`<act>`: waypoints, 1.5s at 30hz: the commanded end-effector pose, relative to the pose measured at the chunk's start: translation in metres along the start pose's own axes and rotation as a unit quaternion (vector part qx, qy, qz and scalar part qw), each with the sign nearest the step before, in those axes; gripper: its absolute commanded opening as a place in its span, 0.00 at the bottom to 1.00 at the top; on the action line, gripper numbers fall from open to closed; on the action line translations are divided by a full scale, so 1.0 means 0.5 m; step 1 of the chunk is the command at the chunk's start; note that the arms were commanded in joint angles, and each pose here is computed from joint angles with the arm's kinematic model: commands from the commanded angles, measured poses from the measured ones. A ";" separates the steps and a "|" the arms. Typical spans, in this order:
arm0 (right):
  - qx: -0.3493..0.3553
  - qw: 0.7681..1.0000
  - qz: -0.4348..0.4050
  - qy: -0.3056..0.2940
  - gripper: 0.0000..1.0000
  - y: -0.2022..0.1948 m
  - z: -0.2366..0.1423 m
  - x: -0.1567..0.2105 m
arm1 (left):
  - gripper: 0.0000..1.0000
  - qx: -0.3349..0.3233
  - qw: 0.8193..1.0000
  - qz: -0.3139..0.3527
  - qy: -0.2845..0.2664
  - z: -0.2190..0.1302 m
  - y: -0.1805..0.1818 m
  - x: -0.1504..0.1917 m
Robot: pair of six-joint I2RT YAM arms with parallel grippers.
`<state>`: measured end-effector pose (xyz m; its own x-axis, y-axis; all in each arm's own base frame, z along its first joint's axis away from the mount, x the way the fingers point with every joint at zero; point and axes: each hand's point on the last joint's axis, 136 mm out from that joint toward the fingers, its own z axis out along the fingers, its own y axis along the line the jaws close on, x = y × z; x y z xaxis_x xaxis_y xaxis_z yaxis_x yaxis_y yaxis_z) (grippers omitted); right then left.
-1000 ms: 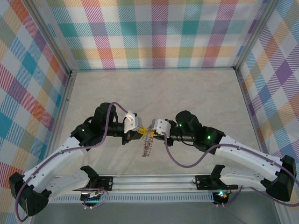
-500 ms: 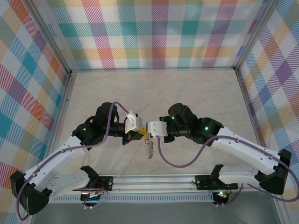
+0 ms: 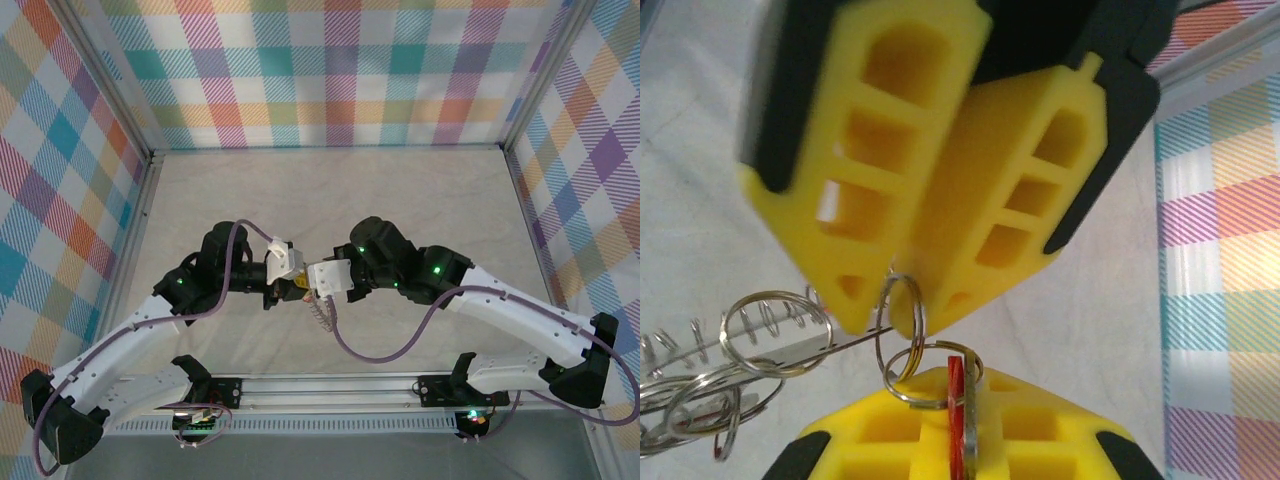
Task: Put the keys on the keyring
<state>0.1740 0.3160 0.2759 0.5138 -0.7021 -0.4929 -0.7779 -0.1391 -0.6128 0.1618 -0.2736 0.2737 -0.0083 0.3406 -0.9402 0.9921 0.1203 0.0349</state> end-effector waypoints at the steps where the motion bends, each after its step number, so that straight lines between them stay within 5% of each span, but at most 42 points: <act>1: 0.030 0.999 -0.022 -0.013 0.00 -0.036 -0.029 -0.029 | 0.26 -0.014 1.000 0.007 -0.014 -0.008 0.002 -0.009; 4: 0.035 0.999 -0.029 -0.001 0.00 -0.048 -0.047 -0.037 | 0.41 -0.023 1.000 0.006 -0.017 -0.018 -0.001 -0.012; 5: 0.039 0.998 -0.038 0.010 0.00 -0.053 -0.048 -0.035 | 0.88 -0.030 0.999 0.007 -0.018 -0.024 0.001 -0.012; 6: 0.043 0.998 -0.050 0.023 0.00 -0.055 -0.048 -0.031 | 1.00 -0.039 0.999 0.009 -0.020 -0.029 0.002 -0.012; 13: -0.010 0.973 -0.129 0.192 0.00 -0.036 -0.068 0.061 | 1.00 -0.190 0.981 -0.035 0.014 -0.082 0.079 0.021; 17: -0.029 0.947 -0.179 0.264 0.00 -0.030 -0.092 0.115 | 1.00 -0.337 0.932 -0.094 0.092 -0.165 0.153 0.086; 23: -0.076 0.916 -0.221 0.325 0.00 0.002 -0.100 0.171 | 1.00 -0.477 0.846 -0.233 0.051 -0.267 0.208 0.174; 31: -0.134 0.886 -0.243 0.370 0.00 0.054 -0.120 0.227 | 1.00 -0.534 0.784 -0.313 0.043 -0.324 0.232 0.249; 37: -0.161 0.894 -0.170 0.382 0.00 0.076 -0.067 0.220 | 1.00 -0.576 0.730 -0.368 -0.005 -0.364 0.247 0.266; 41: -0.154 0.905 -0.136 0.373 0.01 0.065 0.001 0.199 | 1.00 -0.621 0.641 -0.449 -0.051 -0.412 0.243 0.289; 45: -0.169 0.920 -0.095 0.340 0.00 0.048 0.080 0.163 | 1.00 -0.603 0.633 -0.481 -0.061 -0.409 0.243 0.287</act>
<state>0.2056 0.2522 0.1907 0.4324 -0.8494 0.3025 -0.7894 -0.5187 -0.3282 0.2570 -0.0260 0.2038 -0.4899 -0.3801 -0.7846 -0.2085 0.9249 -0.3179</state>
